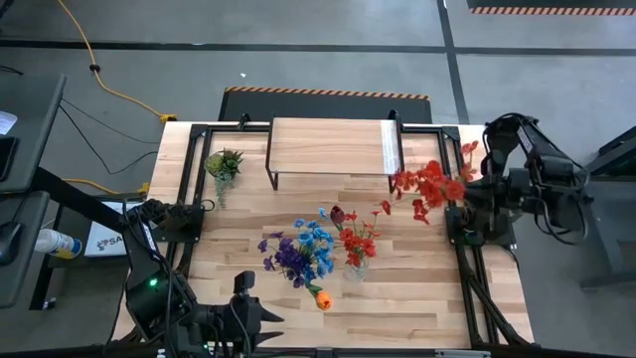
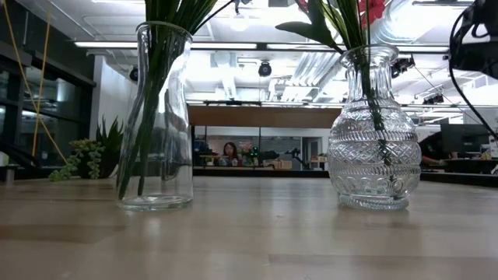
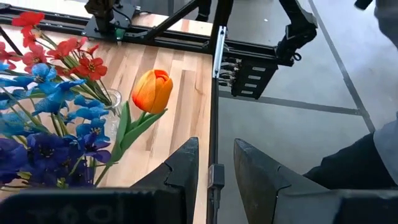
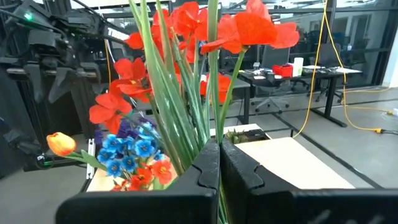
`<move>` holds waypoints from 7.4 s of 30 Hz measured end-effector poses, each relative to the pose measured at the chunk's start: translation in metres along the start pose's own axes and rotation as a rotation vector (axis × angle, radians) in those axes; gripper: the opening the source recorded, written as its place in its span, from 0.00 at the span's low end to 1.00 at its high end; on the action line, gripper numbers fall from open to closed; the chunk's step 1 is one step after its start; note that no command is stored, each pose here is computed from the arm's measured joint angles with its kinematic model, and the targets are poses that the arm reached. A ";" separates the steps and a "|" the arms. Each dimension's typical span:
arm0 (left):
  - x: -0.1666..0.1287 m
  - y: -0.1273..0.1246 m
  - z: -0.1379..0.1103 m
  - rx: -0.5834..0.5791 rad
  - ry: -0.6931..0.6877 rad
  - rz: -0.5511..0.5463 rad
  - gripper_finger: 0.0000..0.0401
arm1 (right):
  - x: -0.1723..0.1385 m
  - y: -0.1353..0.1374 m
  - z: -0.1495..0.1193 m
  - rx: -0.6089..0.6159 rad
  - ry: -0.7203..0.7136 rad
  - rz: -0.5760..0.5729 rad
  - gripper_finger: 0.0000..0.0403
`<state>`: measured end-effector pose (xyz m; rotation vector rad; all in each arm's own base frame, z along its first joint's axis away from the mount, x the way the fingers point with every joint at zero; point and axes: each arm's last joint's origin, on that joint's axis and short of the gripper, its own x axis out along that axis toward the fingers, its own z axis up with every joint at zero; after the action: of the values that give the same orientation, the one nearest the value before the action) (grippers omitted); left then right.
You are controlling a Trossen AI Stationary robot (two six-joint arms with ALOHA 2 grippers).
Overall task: Pick and place flowers into a vace then onto a shelf
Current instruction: Put the orange flowers into the right transparent flower vase
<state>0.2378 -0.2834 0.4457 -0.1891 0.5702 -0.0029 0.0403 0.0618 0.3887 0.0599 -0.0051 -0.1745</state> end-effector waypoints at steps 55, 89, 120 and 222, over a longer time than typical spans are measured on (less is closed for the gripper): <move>0.000 0.000 0.003 -0.014 -0.069 0.044 0.33 | 0.043 0.018 -0.094 0.160 -0.059 -0.412 0.00; 0.000 -0.001 0.001 0.004 -0.013 -0.005 0.33 | 0.043 -0.010 -0.078 0.163 -0.066 -0.509 0.00; 0.000 0.002 0.004 -0.001 -0.098 0.083 0.33 | 0.003 -0.074 -0.067 0.222 -0.079 -0.263 0.00; 0.000 -0.001 0.000 0.029 0.008 -0.025 0.33 | 0.132 0.119 -0.129 0.565 -0.424 0.262 0.00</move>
<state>0.2380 -0.2847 0.4464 -0.1678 0.5757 -0.0367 0.1918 0.1635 0.2668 0.5824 -0.4844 0.0841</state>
